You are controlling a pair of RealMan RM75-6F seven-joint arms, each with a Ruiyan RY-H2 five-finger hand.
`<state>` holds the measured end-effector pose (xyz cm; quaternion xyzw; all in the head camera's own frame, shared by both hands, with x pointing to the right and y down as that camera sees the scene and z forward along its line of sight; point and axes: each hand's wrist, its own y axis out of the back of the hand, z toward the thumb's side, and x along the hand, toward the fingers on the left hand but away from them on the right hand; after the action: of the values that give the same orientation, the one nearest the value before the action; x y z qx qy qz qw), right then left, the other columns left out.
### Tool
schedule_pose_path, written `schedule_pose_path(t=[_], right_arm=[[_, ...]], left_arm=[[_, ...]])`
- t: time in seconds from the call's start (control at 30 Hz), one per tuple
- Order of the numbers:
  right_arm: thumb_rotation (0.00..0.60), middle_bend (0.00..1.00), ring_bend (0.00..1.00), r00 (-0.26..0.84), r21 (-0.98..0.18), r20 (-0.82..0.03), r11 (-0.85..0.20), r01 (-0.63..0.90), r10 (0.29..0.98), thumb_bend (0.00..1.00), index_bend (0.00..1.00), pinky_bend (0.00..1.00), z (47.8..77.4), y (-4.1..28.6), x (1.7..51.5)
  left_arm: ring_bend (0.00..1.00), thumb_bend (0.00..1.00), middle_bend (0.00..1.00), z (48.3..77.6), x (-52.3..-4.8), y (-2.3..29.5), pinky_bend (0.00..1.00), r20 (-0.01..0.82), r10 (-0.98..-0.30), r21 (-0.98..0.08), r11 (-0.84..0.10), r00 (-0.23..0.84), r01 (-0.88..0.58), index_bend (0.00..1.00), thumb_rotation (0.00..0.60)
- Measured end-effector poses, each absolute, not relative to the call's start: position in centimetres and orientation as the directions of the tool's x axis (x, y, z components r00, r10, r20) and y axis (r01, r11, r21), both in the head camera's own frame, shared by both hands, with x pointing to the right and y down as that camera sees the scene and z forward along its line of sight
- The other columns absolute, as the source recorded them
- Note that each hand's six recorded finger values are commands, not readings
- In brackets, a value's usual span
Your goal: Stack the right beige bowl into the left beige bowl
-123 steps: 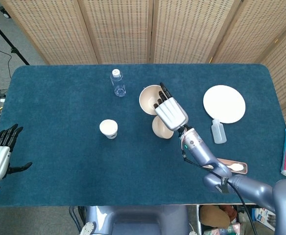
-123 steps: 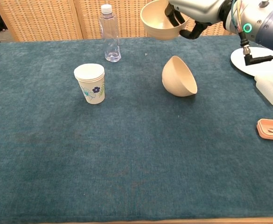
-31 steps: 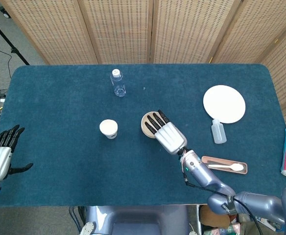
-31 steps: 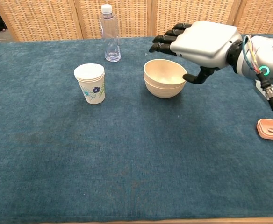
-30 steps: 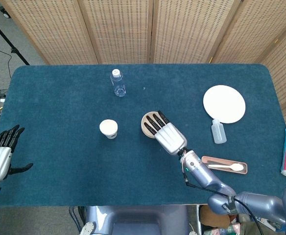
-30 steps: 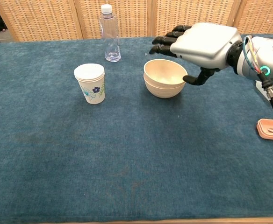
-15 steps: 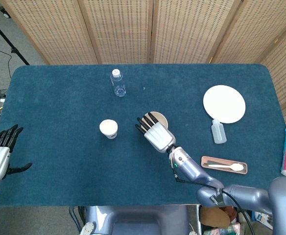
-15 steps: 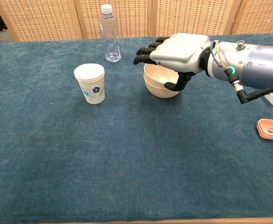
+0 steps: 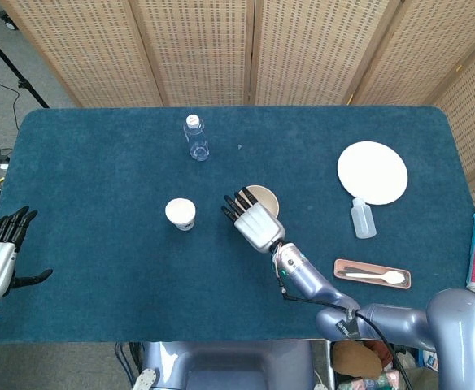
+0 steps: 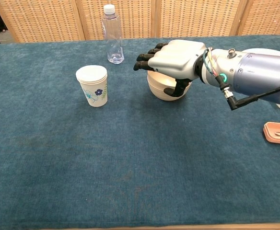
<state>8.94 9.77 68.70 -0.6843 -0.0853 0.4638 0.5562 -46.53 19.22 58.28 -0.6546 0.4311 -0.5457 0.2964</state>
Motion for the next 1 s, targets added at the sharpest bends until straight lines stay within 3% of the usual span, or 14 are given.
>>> schedule_pose_path(t=[1.0], right_arm=[[0.600,0.00,0.00,0.540,-0.807,-0.590,-0.429,-0.405,0.600,0.51,0.00,0.00,70.0,10.1,9.4]], left_arm=[[0.00,0.00,0.00,58.2,-46.5,19.3,0.00,0.457,-0.889,-0.860,-0.451,0.034,-0.241,0.00,0.600]])
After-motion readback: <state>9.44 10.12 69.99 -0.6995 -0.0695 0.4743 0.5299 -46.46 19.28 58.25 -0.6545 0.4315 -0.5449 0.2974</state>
